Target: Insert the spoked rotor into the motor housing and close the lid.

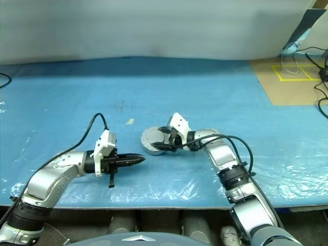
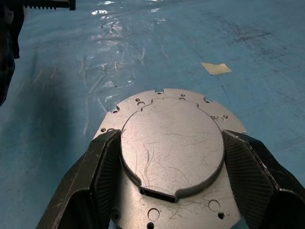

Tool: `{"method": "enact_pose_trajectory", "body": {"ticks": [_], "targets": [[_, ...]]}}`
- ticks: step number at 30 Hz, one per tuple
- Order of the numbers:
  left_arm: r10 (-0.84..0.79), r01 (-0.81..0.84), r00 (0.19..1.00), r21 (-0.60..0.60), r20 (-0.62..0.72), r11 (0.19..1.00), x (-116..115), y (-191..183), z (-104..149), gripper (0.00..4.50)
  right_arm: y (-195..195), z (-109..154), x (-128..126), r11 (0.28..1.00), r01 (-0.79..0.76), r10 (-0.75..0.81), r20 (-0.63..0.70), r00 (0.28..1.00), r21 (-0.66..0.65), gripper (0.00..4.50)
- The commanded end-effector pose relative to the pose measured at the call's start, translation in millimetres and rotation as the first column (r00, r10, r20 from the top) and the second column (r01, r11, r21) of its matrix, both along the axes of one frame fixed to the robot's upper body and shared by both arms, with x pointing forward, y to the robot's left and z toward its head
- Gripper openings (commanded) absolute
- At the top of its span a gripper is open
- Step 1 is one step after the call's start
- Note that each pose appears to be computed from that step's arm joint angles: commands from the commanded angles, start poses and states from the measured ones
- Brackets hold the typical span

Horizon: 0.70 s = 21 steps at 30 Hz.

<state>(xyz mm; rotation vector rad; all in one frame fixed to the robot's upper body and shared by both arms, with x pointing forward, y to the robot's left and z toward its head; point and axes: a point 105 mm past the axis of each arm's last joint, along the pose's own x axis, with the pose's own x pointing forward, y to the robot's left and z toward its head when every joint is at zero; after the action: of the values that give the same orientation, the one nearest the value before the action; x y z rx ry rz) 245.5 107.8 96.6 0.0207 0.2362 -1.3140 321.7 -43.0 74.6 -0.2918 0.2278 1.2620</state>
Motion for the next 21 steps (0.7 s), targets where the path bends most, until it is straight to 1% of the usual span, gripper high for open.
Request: {"method": "enact_pose_trajectory", "body": {"ticks": [1, 6, 7, 9, 12, 15, 18, 19, 21], "targets": [[-0.005, 0.006, 1.0, -0.008, 0.027, 1.0, 1.3, -0.1, 0.2, 0.0, -22.9, -61.4, -10.1, 0.98, 0.042, -0.064, -0.111, 0.992, -0.193, 2.95], [0.009, -0.009, 0.999, -0.008, 0.03, 1.0, 2.1, 4.9, -3.2, 0.0, -22.8, -61.7, -5.8, 0.98, 0.09, -0.111, -0.112, 0.988, -0.177, 2.95], [0.025, -0.024, 0.999, -0.007, 0.038, 1.0, 4.5, 7.0, -3.1, 0.0, -22.4, -63.9, -7.0, 0.978, 0.085, -0.109, -0.122, 0.987, -0.19, 2.95], [0.081, -0.081, 0.995, 0.003, 0.064, 0.997, 14.2, 12.1, -3.2, 0.0, -22.2, -70.3, -11.3, 0.972, 0.069, -0.099, -0.127, 0.987, -0.223, 2.95], [0.184, -0.184, 0.976, -0.009, 0.115, 0.983, 33.2, 18.9, 1.4, 0.0, -20.5, -74.0, -10.9, 0.971, 0.091, -0.124, -0.139, 0.983, -0.222, 2.95], [0.195, -0.194, 0.973, -0.02, 0.123, 0.981, 36.9, 20.5, 6.6, 0.0, -22.6, -79.3, -9.4, 0.963, 0.105, -0.141, -0.132, 0.981, -0.248, 2.95], [0.204, -0.207, 0.968, 0.005, 0.148, 0.978, 40.9, 24.0, 8.1, 0.0, -27.3, -86.8, -10.7, 0.955, 0.102, -0.145, -0.136, 0.98, -0.278, 2.95], [0.213, -0.217, 0.964, 0.009, 0.158, 0.976, 43.6, 25.1, 8.8, 0.0, -28.4, -88.4, -11.7, 0.954, 0.097, -0.141, -0.139, 0.98, -0.283, 2.95], [0.27, -0.276, 0.943, 0.004, 0.194, 0.961, 56.1, 26.4, 12.6, 0.0, -29.2, -87.3, -12.6, 0.96, 0.093, -0.138, -0.156, 0.978, -0.263, 2.95]]}}
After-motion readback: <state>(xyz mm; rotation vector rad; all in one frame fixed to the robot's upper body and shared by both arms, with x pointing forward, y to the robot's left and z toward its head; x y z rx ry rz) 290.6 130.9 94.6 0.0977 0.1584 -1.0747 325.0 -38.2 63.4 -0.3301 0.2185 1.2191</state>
